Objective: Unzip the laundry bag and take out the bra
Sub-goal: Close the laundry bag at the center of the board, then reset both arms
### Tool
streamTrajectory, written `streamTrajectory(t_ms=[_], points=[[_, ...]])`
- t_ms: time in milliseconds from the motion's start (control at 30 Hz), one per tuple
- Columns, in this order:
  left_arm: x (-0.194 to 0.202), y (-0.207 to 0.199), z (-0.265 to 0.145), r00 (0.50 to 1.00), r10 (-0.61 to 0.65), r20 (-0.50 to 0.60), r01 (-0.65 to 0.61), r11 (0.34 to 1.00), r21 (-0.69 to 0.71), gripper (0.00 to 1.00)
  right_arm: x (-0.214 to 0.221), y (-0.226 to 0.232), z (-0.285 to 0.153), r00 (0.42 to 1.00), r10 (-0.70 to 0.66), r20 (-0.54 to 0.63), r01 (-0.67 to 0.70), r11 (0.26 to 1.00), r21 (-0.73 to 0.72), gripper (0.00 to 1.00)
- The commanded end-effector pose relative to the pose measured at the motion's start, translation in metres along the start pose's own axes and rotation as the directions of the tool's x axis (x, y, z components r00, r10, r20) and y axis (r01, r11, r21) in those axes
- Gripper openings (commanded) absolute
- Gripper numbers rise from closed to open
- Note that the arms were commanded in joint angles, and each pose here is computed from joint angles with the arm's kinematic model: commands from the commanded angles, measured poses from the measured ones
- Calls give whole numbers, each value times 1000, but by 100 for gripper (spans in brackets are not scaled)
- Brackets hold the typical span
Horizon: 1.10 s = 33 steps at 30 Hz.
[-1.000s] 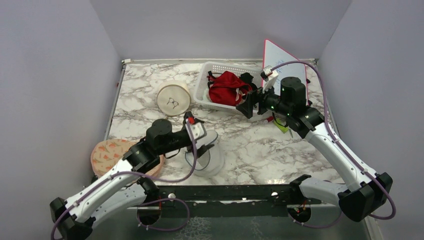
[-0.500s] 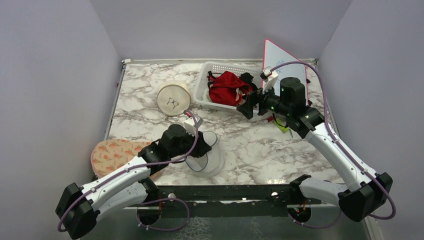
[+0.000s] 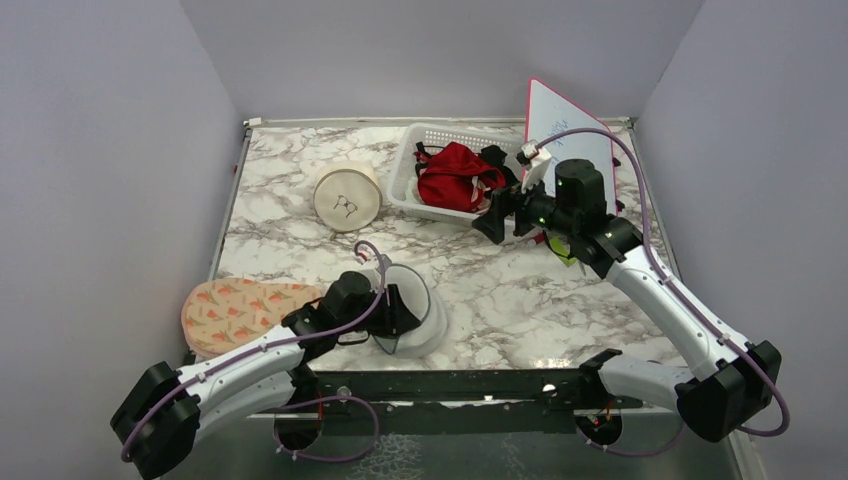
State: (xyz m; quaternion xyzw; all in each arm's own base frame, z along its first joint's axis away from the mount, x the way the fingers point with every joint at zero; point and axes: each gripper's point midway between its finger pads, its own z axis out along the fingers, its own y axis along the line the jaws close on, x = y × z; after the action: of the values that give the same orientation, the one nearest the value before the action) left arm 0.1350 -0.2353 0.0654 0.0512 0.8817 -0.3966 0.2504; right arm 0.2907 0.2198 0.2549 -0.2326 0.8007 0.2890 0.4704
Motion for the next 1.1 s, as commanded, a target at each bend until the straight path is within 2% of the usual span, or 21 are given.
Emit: streamTrajectory(t_ms=[0, 167, 367, 500, 600, 667, 800, 933, 1067], points=[[-17, -22, -5, 998, 18, 60, -22, 997, 75, 41, -5, 2, -3, 1000, -16, 20, 16, 1000, -1, 90], [-42, -40, -13, 986, 133, 101, -140, 988, 69, 61, -5, 0, -10, 999, -24, 27, 24, 999, 21, 90], [-92, -64, -33, 938, 260, 231, -269, 963, 6, 85, -6, 2, -21, 998, -47, 35, 46, 999, 29, 90], [-141, -81, -56, 871, 346, 348, -333, 938, -98, 90, -15, 6, -38, 992, -95, 80, 92, 995, 37, 92], [-184, -88, -83, 791, 415, 449, -348, 909, -229, 96, -28, 5, -55, 982, -126, 138, 116, 990, 78, 93], [-214, -92, -108, 722, 462, 515, -332, 884, -328, 99, -39, 0, -69, 974, -133, 181, 109, 984, 138, 95], [-269, -102, -165, 565, 537, 626, -254, 835, -487, 99, -63, -3, -103, 944, -168, 286, 103, 968, 228, 100], [-302, -116, -219, 427, 584, 690, -200, 805, -558, 99, -88, -1, -147, 887, -201, 416, 76, 951, 299, 100], [-310, -129, -260, 341, 584, 737, -169, 809, -562, 99, -106, 8, -179, 826, -218, 520, 55, 949, 311, 100]])
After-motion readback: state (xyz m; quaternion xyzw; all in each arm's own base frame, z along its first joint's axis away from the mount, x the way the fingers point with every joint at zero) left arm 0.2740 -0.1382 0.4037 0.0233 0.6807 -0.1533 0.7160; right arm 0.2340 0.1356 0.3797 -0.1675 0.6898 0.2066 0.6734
